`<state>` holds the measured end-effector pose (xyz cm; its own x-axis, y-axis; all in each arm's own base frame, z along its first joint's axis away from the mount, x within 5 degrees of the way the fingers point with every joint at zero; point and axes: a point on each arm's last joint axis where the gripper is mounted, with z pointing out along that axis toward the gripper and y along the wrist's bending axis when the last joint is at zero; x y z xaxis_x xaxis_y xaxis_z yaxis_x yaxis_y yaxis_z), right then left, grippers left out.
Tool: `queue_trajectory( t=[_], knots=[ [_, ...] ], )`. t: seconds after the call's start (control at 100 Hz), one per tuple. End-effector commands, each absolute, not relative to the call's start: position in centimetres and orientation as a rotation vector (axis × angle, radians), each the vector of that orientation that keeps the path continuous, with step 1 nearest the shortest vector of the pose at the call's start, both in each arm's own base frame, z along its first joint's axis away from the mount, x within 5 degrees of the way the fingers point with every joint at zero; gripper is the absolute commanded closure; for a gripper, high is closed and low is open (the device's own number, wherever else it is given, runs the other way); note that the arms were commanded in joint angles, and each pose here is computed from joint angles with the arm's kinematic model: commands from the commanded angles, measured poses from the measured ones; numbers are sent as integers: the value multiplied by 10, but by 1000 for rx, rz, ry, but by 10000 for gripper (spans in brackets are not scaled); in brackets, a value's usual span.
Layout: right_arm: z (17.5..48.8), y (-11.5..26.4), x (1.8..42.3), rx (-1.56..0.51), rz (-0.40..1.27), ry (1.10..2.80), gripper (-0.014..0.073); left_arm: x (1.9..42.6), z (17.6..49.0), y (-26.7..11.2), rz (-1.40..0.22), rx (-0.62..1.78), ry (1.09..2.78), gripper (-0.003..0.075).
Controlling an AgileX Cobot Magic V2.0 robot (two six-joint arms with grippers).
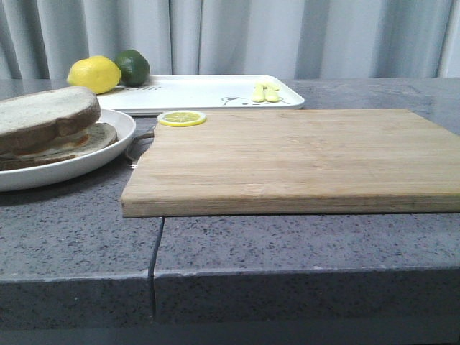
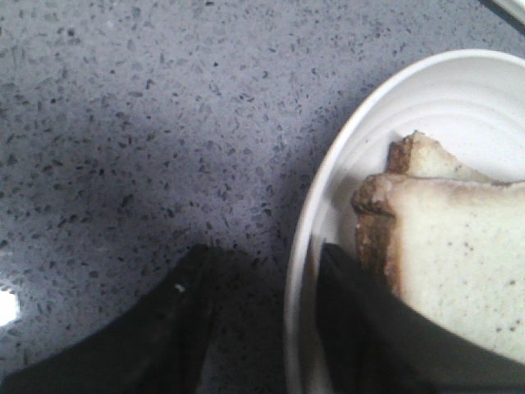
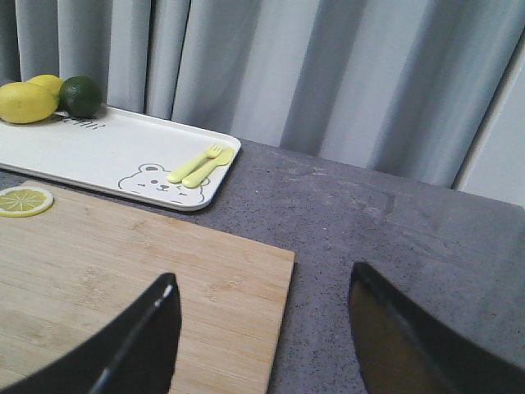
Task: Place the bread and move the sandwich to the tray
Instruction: 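Grasp the rim of the white plate with the left gripper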
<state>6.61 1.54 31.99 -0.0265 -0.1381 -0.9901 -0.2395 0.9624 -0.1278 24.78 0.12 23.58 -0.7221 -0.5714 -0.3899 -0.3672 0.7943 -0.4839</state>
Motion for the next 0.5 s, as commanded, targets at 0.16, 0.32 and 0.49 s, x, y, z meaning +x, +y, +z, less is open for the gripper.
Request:
queue_trajectory(
  t=[0.16, 0.32, 0.49],
  knots=[
    [335, 15, 66, -282, 73, 1506, 137, 250, 243, 0, -546, -722, 2412, 697],
    [335, 15, 66, -282, 73, 1506, 137, 250, 243, 0, -555, -731, 2408, 739],
    [335, 15, 66, -282, 73, 1506, 137, 251, 245, -2, -607, -776, 2383, 739]
  ],
)
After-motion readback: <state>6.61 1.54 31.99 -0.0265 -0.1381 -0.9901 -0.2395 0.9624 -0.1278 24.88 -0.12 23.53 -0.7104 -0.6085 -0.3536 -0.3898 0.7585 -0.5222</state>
